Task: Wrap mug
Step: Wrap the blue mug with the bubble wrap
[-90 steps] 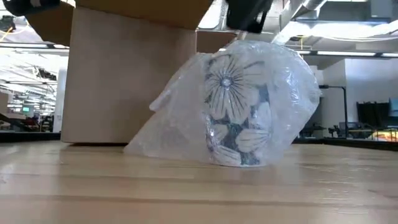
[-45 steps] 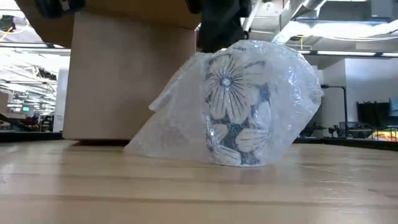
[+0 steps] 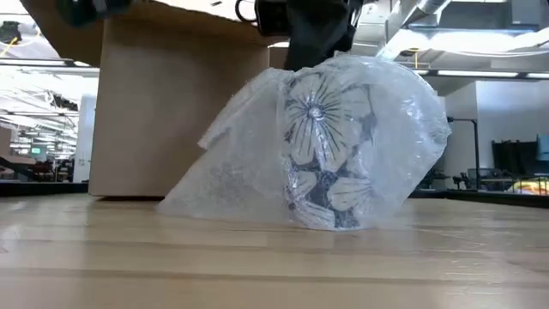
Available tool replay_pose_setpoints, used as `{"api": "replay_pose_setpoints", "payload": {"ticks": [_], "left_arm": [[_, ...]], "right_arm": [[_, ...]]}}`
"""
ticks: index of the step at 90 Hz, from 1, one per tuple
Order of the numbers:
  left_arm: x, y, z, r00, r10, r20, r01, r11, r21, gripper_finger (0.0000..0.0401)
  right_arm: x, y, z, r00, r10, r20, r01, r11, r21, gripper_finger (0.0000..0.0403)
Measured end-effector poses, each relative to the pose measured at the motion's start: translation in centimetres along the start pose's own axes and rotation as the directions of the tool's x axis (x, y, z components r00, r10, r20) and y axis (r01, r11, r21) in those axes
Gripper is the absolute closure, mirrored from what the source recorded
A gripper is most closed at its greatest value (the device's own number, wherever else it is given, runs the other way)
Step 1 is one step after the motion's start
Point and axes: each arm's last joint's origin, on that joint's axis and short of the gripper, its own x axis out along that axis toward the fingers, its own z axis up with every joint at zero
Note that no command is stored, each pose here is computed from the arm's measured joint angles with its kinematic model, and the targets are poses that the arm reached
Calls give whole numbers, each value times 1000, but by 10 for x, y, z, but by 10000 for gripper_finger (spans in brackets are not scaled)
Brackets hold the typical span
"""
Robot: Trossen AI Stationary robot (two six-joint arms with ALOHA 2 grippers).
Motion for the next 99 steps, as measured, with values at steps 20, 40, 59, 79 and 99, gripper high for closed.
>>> {"api": "replay_pose_setpoints", "payload": {"ticks": [20, 40, 59, 79, 99], "left_arm": [[31, 5, -9, 999, -11, 41, 12, 999, -31, 401], [40, 13, -4, 998, 7, 63, -2, 997, -78, 401], [2, 3, 20, 982, 49, 185, -56, 998, 35, 401], [9, 20, 29, 991, 84, 108, -109, 964, 243, 353], [26, 32, 26, 991, 116, 72, -134, 938, 320, 224]], "right_arm": [[-3, 17, -2, 999, 16, 32, -14, 998, -55, 395], [-9, 31, -7, 999, 17, 29, -14, 993, -117, 394], [-7, 40, -11, 999, 17, 29, -10, 976, -220, 401], [-7, 37, -10, 999, 14, 31, -3, 947, -321, 401], [-8, 36, -9, 999, 14, 36, 2, 911, -413, 385]]}}
